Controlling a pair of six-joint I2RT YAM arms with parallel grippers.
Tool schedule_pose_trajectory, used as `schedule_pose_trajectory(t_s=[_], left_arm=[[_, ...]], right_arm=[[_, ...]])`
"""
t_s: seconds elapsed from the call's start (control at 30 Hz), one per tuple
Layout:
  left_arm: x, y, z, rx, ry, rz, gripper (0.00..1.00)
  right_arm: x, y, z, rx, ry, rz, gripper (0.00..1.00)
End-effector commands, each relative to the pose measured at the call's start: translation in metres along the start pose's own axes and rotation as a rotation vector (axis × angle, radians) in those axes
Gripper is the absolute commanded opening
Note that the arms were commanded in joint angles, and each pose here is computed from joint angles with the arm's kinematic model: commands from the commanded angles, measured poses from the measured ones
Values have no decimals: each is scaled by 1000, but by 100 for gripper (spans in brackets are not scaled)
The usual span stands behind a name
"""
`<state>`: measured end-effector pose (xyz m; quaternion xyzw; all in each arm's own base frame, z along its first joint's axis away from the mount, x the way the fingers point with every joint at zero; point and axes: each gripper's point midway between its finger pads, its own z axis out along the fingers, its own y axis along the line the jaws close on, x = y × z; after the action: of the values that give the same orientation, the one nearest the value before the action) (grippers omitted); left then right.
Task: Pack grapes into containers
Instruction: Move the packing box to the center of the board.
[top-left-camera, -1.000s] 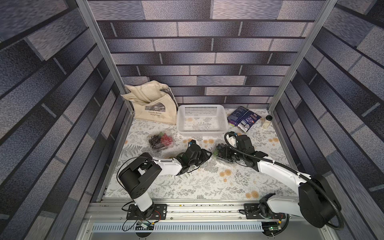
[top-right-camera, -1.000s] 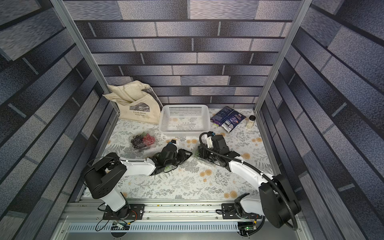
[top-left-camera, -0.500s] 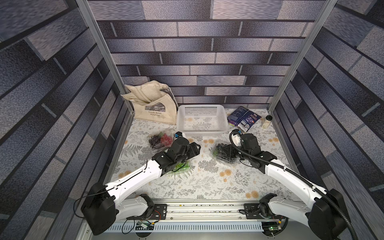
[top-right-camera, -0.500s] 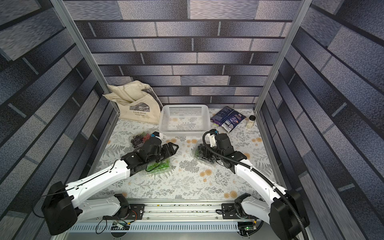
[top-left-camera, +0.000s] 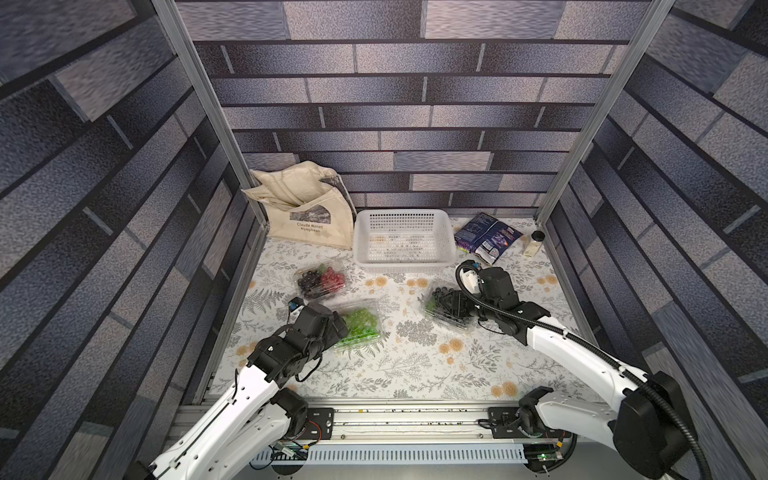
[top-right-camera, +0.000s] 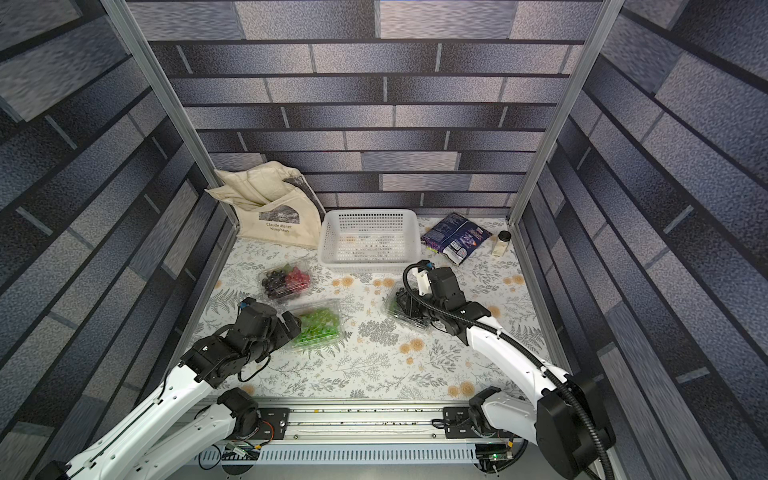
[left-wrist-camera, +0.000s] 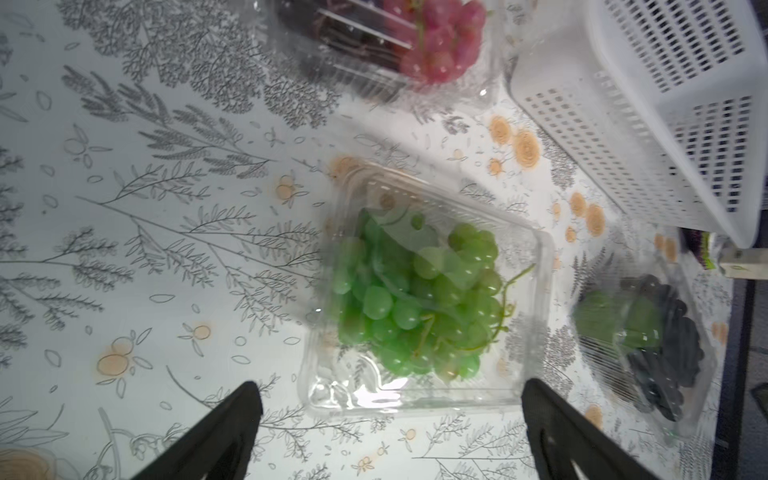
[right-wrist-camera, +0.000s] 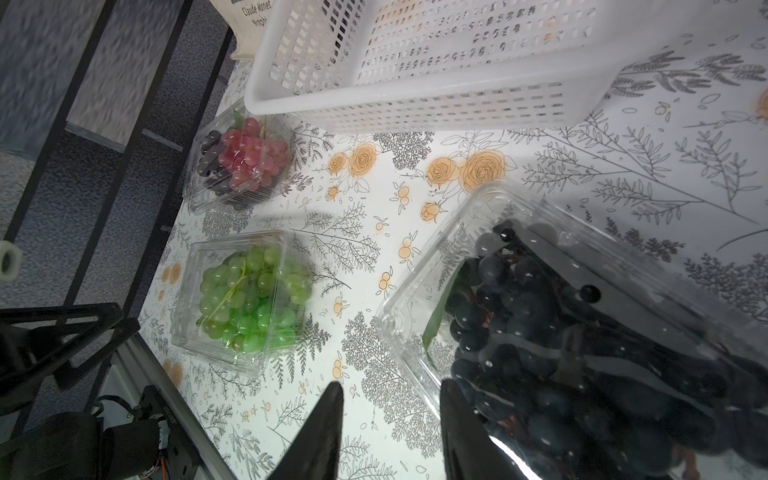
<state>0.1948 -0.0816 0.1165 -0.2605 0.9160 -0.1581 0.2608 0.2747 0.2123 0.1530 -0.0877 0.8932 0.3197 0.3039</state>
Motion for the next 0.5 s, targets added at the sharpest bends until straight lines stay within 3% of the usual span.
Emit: schedule_pose_trajectory(t_s=[0.0, 0.07, 0.47], left_arm=[[3, 13, 9, -30, 18, -14, 100], [-1, 11, 15, -9, 10, -21, 100], [-6, -51, 52, 123, 60, 43, 100]], right_arm=[[-11, 10, -6, -25, -30, -16, 46], [-9, 7, -6, -17, -29, -17, 53], [-2, 1, -10, 8, -25, -11, 58]])
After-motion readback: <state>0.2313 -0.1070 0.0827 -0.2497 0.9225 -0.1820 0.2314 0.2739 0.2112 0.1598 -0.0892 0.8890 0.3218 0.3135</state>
